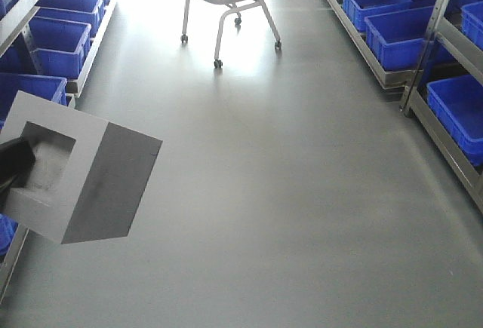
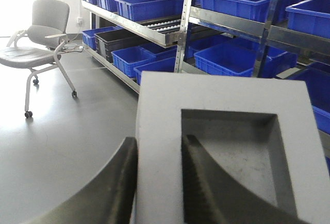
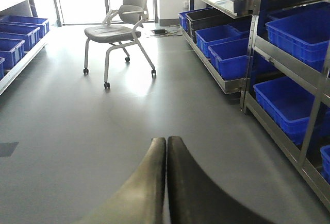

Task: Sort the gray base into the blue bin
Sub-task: 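Drive the base down the aisle holding the block in the left gripper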

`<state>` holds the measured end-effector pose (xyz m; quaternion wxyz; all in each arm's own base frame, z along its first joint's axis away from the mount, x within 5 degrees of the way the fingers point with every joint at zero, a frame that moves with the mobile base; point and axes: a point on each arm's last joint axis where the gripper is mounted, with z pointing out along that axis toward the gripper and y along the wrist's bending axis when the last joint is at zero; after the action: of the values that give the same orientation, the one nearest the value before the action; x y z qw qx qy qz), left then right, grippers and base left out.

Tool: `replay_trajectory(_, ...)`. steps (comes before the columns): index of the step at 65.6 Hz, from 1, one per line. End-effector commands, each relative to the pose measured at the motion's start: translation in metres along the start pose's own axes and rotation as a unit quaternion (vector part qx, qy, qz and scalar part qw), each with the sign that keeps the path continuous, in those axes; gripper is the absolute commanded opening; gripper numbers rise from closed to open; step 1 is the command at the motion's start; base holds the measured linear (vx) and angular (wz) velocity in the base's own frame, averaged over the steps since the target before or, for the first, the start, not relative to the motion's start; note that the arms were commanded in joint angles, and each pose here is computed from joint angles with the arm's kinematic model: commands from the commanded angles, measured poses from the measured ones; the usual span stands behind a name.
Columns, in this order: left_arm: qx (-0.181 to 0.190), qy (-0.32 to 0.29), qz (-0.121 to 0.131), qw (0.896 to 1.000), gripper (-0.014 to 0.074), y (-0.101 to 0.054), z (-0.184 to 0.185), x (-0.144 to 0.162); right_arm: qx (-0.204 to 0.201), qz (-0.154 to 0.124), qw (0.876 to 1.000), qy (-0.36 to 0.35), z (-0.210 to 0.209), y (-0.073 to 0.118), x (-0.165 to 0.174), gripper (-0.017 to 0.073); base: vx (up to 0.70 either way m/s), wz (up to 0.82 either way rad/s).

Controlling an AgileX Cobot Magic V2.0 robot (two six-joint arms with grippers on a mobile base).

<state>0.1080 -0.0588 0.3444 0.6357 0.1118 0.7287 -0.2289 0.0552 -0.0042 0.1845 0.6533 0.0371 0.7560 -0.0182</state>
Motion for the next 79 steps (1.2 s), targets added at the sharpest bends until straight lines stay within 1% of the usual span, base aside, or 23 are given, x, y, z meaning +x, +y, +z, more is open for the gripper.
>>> replay_trajectory(1, 0.018, -0.07, -0.008, 0.997, -0.0006, -0.0049, -0.0036, -0.0208, 0.001, -0.008, 0.999, -0.035, 0.0001, -0.0001, -0.0063, -0.0005, 0.44, 0.02)
replay_trajectory(79, 0.018, -0.071, -0.008, 0.997, -0.0006, -0.0049, -0.0036, -0.0209, 0.001, -0.008, 0.999, -0.035, 0.0001, -0.0001, -0.0063, -0.0005, 0.43, 0.05)
